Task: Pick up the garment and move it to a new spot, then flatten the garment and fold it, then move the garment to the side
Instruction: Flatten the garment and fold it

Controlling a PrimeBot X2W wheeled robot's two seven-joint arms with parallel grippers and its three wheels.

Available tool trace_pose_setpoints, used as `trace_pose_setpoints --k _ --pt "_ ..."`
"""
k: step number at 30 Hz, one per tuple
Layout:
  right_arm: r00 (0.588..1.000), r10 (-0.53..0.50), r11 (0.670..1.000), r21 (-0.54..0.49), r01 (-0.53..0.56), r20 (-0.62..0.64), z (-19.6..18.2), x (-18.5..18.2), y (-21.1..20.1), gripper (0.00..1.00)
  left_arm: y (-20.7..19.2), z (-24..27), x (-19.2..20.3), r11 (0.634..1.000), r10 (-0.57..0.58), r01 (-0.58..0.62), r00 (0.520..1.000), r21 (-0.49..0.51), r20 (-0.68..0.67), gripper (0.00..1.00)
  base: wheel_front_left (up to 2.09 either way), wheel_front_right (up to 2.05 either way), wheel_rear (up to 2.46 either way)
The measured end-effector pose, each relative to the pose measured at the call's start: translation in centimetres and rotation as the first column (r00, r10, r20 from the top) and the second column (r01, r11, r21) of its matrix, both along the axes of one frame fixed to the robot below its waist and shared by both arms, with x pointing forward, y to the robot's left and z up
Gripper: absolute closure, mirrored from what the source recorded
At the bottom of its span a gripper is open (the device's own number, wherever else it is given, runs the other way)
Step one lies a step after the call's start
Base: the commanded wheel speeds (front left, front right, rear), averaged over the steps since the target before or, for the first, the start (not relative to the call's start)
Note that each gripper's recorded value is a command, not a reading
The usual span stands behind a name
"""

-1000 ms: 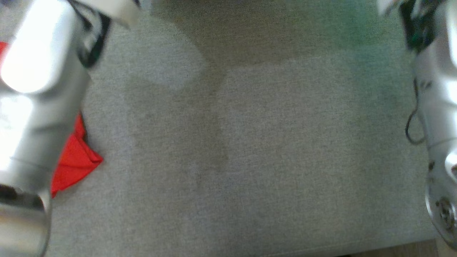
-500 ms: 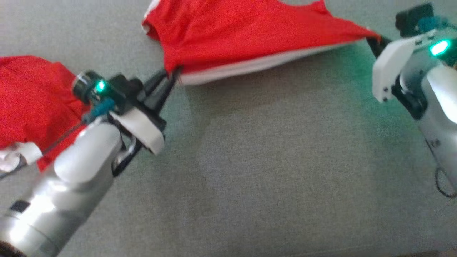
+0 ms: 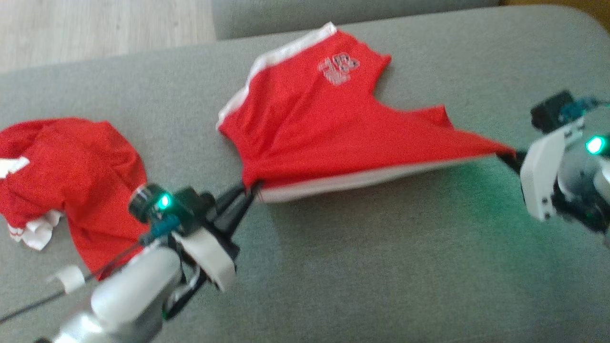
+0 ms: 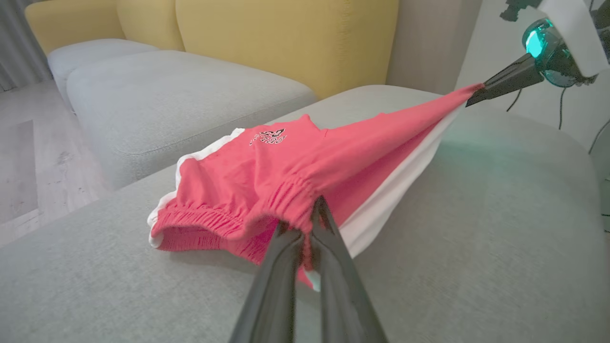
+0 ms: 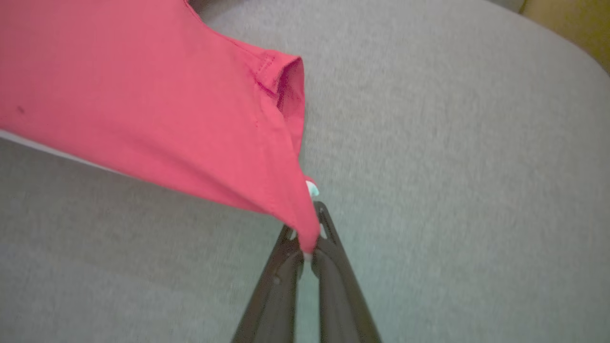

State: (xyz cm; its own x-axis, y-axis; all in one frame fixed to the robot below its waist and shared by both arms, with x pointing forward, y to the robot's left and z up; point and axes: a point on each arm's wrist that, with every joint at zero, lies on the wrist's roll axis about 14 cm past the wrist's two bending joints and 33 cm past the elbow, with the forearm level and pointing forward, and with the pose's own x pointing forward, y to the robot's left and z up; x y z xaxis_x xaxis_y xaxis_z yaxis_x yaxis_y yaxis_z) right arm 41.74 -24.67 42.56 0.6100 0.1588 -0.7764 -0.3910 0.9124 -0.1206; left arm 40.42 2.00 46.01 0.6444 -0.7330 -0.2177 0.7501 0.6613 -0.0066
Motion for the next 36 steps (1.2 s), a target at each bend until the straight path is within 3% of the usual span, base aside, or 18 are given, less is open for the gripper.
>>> trace_pose_setpoints --k 8,14,21,36 --pt "0.995 -0.031 1.000 -0.005 0.031 -0.096 0.2 -6.5 -2.6 1.00 -1.9 1.5 -5.8 0.998 -0.053 0.052 0.998 -0.047 -0.024 1.00 0.00 0.00 0.00" --pt "0.996 -0.058 0.998 0.031 0.060 -0.069 1.2 -7.3 -3.3 1.00 -2.6 2.7 -7.4 0.995 -0.060 0.058 0.998 -0.083 -0.021 1.00 0.00 0.00 0.00" --pt "0.997 -0.033 0.999 0.035 0.030 0.073 3.7 -3.5 -2.6 1.00 -1.9 3.4 -5.9 0.995 -0.013 0.012 1.000 -0.101 -0.010 1.00 0.00 0.00 0.00" --pt "0.977 0.113 0.994 -0.031 -0.109 0.182 4.8 8.2 3.4 1.00 2.0 2.0 0.4 0.991 0.117 -0.118 0.993 -0.067 -0.018 1.00 0.00 0.00 0.00"
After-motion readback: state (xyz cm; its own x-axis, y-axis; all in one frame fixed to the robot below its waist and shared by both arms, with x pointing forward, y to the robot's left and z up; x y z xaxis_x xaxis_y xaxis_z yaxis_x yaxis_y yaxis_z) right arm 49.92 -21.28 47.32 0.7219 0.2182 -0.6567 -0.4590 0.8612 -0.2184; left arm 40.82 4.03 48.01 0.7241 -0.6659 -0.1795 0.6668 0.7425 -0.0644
